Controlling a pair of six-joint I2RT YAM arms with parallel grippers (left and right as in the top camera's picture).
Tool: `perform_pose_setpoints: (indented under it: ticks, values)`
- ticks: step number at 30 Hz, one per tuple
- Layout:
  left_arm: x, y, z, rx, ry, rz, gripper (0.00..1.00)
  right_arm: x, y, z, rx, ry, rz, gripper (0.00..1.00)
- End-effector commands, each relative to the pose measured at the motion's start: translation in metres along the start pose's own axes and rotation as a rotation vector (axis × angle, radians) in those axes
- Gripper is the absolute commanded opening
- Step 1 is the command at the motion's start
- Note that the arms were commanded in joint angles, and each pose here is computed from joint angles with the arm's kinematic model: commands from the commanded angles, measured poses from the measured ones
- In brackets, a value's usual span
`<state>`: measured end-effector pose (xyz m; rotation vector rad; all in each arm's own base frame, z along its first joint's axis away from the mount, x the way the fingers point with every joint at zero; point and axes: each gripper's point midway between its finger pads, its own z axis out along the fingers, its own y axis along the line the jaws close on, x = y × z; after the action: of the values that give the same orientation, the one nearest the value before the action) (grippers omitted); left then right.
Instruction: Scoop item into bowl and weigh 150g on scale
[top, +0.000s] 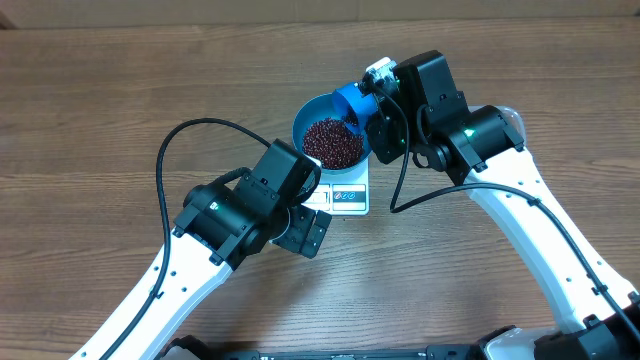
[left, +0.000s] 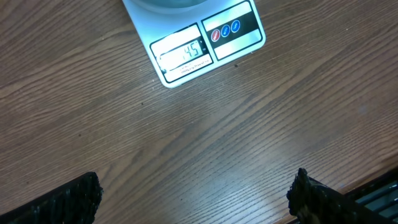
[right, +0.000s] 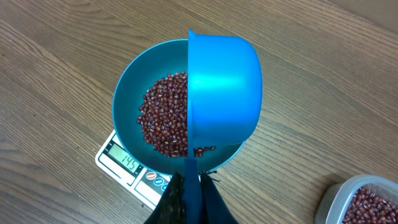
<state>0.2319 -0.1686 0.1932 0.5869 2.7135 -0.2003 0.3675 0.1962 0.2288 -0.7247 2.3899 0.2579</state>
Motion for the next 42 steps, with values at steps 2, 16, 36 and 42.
perform_pose_setpoints:
  ticks: [2,16,36,42]
  values:
    - [-0.003,0.000,-0.007,0.012,-0.026,-0.020,1.00,-0.010,-0.002,-0.005,0.015,-0.028,0.007,0.04]
    - [-0.003,0.000,-0.007,0.012,-0.026,-0.020,0.99,0.006,0.000,-0.005,0.004,0.037,0.012,0.04]
    - [-0.003,0.000,-0.007,0.012,-0.026,-0.020,1.00,0.007,0.005,-0.006,-0.026,0.039,0.013,0.04]
    - [-0.003,0.000,-0.007,0.012,-0.026,-0.020,1.00,0.002,0.009,-0.006,-0.047,0.017,-0.065,0.04]
